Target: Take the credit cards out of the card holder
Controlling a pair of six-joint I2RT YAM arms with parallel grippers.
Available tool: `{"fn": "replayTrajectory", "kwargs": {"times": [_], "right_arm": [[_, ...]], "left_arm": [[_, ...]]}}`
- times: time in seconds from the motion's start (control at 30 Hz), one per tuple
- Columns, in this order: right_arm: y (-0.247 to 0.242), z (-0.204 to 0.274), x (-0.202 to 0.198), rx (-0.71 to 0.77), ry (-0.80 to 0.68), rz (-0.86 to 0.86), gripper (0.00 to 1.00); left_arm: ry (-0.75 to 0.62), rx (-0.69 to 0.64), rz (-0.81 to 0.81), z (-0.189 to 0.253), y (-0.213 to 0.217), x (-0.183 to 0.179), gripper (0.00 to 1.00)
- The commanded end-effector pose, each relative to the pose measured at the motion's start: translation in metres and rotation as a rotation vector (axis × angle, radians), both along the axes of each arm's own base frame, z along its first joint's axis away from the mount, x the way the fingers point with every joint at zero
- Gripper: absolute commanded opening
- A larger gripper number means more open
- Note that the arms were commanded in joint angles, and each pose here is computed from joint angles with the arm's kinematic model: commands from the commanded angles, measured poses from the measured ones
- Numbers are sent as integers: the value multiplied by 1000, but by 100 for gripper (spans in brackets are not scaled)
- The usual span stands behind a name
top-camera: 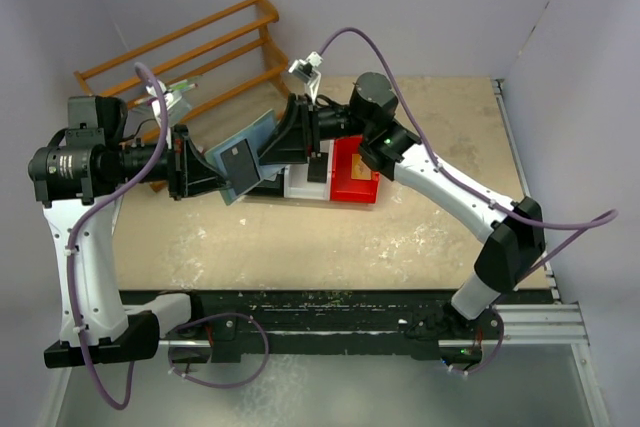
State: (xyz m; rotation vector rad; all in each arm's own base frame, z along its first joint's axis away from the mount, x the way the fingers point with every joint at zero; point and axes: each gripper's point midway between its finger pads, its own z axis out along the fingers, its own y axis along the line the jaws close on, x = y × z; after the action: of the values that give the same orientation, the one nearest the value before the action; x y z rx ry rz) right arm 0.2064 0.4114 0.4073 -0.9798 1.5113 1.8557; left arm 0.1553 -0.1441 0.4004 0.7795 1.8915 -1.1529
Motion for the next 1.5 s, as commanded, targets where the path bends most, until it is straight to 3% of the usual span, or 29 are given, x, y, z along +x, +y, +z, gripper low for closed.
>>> {"fn": "replayTrajectory", "kwargs": {"times": [0.0,0.33,0.67,1.0,1.47], "right_arm": [[10,21,-5,61,-52,3,44],[15,33,-23,111,-57,85,39],[8,39,-35,123,-79,97,33],[18,27,-25,68,-65,40,35],[16,8,-16,17,-81,14,39]], "left_arm": [[-24,-95,-77,16,-10,-14,0],[-13,-65,-59,8,-7,-8,0],[20,62,86,-17,9,21,0],[2,68,81,-16,9,17,0],[-58,-25,-39,8,-5,-9,0]]}}
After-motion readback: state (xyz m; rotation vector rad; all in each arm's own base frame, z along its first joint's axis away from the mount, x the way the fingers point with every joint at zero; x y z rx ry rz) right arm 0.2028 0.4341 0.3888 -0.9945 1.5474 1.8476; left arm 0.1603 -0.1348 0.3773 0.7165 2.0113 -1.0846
